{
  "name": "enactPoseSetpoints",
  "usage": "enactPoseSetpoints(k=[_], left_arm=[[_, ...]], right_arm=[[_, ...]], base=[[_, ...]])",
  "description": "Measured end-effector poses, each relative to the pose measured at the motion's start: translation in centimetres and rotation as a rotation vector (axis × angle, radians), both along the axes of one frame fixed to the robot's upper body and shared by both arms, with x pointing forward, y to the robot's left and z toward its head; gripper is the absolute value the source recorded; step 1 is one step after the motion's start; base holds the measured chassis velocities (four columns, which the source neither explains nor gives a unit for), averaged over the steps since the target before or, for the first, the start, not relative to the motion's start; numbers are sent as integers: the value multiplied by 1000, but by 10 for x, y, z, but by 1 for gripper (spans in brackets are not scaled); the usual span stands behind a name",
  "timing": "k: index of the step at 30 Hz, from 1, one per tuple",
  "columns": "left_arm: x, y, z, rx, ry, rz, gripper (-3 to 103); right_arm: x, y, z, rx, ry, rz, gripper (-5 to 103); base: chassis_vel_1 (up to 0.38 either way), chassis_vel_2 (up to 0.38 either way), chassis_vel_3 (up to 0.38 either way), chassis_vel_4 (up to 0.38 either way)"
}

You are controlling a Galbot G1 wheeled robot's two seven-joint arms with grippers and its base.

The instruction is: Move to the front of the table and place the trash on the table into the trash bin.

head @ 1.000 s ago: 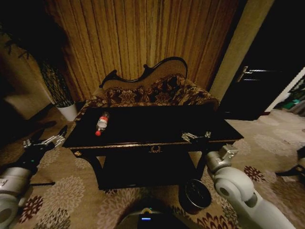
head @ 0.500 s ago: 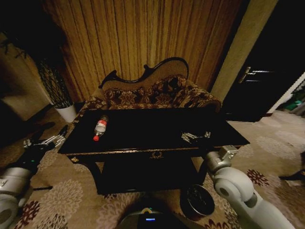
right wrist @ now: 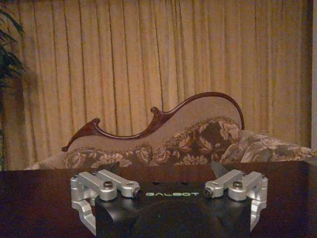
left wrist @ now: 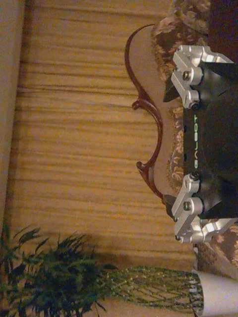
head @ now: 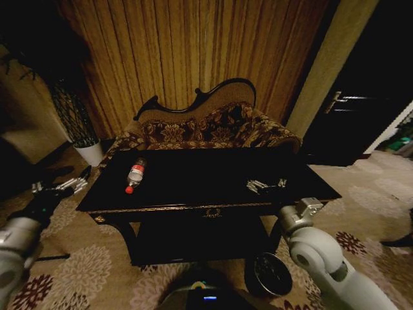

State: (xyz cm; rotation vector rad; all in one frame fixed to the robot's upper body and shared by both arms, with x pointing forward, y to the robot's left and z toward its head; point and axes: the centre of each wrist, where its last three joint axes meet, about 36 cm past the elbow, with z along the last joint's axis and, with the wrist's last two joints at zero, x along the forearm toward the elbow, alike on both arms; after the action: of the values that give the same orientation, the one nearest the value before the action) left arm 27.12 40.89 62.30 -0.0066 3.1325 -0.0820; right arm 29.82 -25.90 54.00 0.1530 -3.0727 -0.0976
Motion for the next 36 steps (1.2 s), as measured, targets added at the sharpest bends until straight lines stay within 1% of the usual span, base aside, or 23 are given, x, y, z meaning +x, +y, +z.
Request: enactPoseSetpoints(k=[3, 6, 7, 8, 9, 11, 12, 14, 15, 17, 20, 24, 27, 28, 29, 33, 35, 36], left_arm=[[8, 2, 8, 0, 20, -7, 100], [20, 5, 20, -9, 61, -11, 100], [27, 8, 25, -13, 87, -15, 100], [27, 8, 25, -13, 87, -15, 100], [33, 10, 30, -13, 110, -8, 100], [36, 11, 31, -12, 123, -7, 100], [47, 16, 35, 2, 148, -10, 100], [51, 17, 37, 9, 155, -11, 100], [58, 19, 39, 11, 170, -10, 100], [71, 21, 44, 3, 193, -10, 100], [78, 21, 45, 0, 206, -9, 100], [105, 15, 41, 11, 263, -20, 100], [110, 10, 38, 11, 281, -27, 100], [115, 5, 34, 12, 307, -31, 100], [115, 5, 34, 12, 307, -31, 100], [128, -6, 20, 2, 357, -37, 100], [131, -9, 18, -3, 364, -38, 100], [134, -13, 15, -6, 379, -40, 100]], right_arm=[[0, 0, -1, 0, 1, -3, 100], [1, -1, -3, -1, 3, -8, 100], [1, -1, -4, 0, 5, -11, 100], [1, -1, -4, 0, 5, -11, 100], [0, -1, -5, 0, 6, -14, 100], [0, -1, -5, 0, 7, -15, 100], [1, -2, -7, 0, 8, -20, 100], [1, -2, -7, 0, 9, -21, 100], [1, -2, -8, 0, 10, -22, 100], [2, -2, -9, 0, 11, -25, 100], [3, -3, -10, 0, 12, -26, 100], [6, -5, -14, -2, 24, -35, 100], [7, -5, -16, -3, 27, -37, 100], [9, -6, -17, -4, 30, -40, 100], [9, -6, -17, -4, 30, -40, 100], [11, -8, -19, -6, 32, -46, 100], [12, -8, -20, -7, 34, -46, 100], [12, -9, -21, -7, 35, -48, 100]], base=[[0, 0, 0, 0], [0, 0, 0, 0], [0, 0, 0, 0], [0, 0, 0, 0], [0, 0, 0, 0], [0, 0, 0, 0], [0, 0, 0, 0], [0, 0, 0, 0], [0, 0, 0, 0], [0, 0, 0, 0], [0, 0, 0, 0], [0, 0, 0, 0], [0, 0, 0, 0], [0, 0, 0, 0], [0, 0, 0, 0], [0, 0, 0, 0], [0, 0, 0, 0], [0, 0, 0, 0]])
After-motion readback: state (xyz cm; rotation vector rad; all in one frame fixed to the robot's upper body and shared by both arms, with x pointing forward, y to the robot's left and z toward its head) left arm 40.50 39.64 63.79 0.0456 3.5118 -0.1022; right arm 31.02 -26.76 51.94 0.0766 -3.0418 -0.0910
